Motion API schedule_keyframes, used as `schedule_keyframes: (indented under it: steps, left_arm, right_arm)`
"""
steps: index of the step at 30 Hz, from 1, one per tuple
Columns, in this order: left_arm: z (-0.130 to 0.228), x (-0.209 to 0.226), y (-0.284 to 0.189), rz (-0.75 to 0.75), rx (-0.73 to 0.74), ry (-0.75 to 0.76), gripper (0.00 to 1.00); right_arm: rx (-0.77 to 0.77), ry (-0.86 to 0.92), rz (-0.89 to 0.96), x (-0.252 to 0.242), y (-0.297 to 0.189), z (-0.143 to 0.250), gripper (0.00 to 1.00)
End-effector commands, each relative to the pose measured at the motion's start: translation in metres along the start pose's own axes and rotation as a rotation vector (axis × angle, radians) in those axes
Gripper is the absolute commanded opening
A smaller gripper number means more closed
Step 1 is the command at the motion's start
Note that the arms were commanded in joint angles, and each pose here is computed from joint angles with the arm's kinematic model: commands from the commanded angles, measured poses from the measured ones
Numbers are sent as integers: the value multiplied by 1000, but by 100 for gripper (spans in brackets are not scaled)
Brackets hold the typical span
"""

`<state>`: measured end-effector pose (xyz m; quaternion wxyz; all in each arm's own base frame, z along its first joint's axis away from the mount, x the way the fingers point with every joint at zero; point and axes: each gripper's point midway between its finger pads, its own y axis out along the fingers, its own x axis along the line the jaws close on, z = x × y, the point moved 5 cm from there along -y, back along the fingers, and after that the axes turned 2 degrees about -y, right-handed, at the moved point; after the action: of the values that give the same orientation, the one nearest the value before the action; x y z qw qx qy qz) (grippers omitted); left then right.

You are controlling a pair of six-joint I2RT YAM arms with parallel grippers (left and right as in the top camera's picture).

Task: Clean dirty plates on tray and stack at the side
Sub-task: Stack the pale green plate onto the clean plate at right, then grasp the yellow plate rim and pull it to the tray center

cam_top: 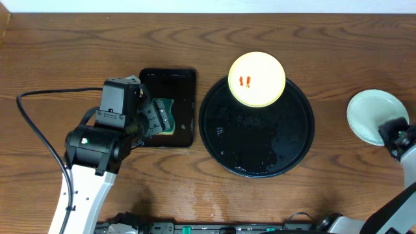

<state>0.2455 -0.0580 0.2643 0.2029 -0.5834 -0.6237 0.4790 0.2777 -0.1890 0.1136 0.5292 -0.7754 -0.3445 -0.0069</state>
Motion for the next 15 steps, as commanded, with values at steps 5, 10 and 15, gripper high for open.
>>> schedule_keyframes:
  steps: [5, 10, 15]
  left_arm:
    - [-4, -1, -5, 5, -16, 7, 84]
    - [-4, -1, -5, 5, -16, 7, 84]
    - [-4, -1, -5, 5, -16, 7, 84]
  right_arm:
    - [129, -442, -472, 121, -33, 54, 33]
    - [197, -784, -486, 164, -34, 124, 42]
    - [66, -1015, -391, 193, -18, 154, 53]
